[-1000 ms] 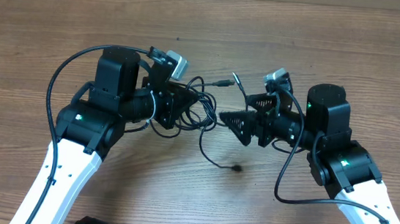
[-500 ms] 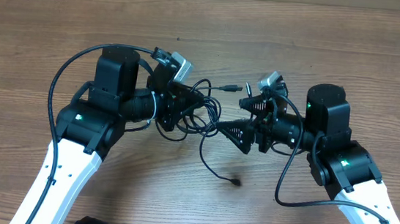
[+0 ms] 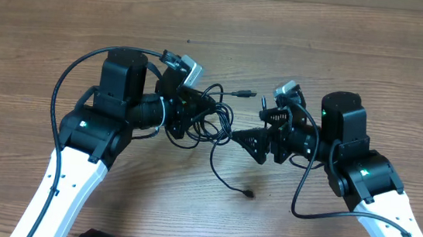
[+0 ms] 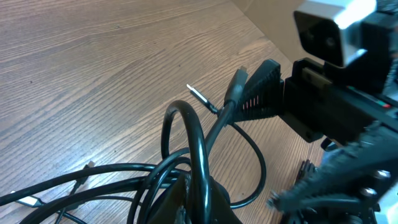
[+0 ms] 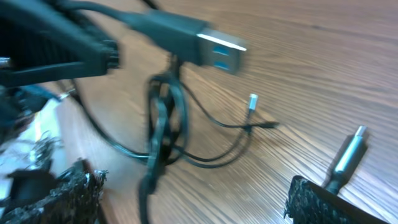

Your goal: Untangle cables

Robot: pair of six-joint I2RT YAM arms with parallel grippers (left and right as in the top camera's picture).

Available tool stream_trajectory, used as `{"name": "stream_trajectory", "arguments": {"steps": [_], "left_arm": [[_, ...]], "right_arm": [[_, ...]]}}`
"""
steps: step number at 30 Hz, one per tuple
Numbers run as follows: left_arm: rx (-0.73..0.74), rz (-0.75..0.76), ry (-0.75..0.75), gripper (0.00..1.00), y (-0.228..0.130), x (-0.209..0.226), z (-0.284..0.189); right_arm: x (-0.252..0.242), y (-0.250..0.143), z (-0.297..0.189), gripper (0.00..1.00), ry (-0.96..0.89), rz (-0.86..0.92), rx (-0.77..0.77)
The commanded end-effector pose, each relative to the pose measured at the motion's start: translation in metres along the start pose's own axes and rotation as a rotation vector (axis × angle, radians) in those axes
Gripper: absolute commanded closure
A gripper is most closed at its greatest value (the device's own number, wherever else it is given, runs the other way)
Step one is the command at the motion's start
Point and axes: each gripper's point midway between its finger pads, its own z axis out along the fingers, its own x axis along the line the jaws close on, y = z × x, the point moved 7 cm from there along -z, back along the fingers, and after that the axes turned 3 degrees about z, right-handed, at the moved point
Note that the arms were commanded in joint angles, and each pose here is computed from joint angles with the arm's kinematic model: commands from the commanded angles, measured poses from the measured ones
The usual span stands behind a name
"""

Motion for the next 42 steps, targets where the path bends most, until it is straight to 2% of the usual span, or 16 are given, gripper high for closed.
{"name": "stream_trajectory", "arguments": {"steps": [1,9,17,24,32,36,40,42], "left_arm": [[-0.027,0.040,-0.018,0.96,0.008,-0.006,-0.005],[-0.014,0.001,0.058,0.96,0.005,0.002,-0.005],[-0.013,0.001,0.063,0.96,0.005,0.002,-0.005],[-0.009,-0.003,0.084,0.96,0.004,0.004,-0.005],[-0.002,-0.009,0.120,0.96,0.003,0.008,-0.005],[-0.005,-0.007,0.117,0.96,0.003,0.008,-0.005],[-0.024,0.010,0.064,0.96,0.007,0.002,-0.005],[-0.036,0.020,0.027,0.96,0.010,-0.001,-0.005]], "right_arm": [[-0.010,0.005,-0.006,0.05,-0.140,0.034,-0.030],[-0.018,0.004,-0.008,0.04,-0.209,0.042,-0.031],[-0.018,0.012,-0.012,0.03,-0.245,0.024,-0.067],[-0.001,0.036,-0.030,0.00,-0.231,-0.061,-0.201],[0.017,0.045,-0.056,0.00,-0.247,-0.147,-0.307],[0.035,0.047,-0.060,0.00,-0.123,-0.192,-0.325],[0.053,0.043,-0.055,0.00,0.079,-0.229,-0.282],[0.053,0.041,-0.051,0.01,0.110,-0.221,-0.257]]}}
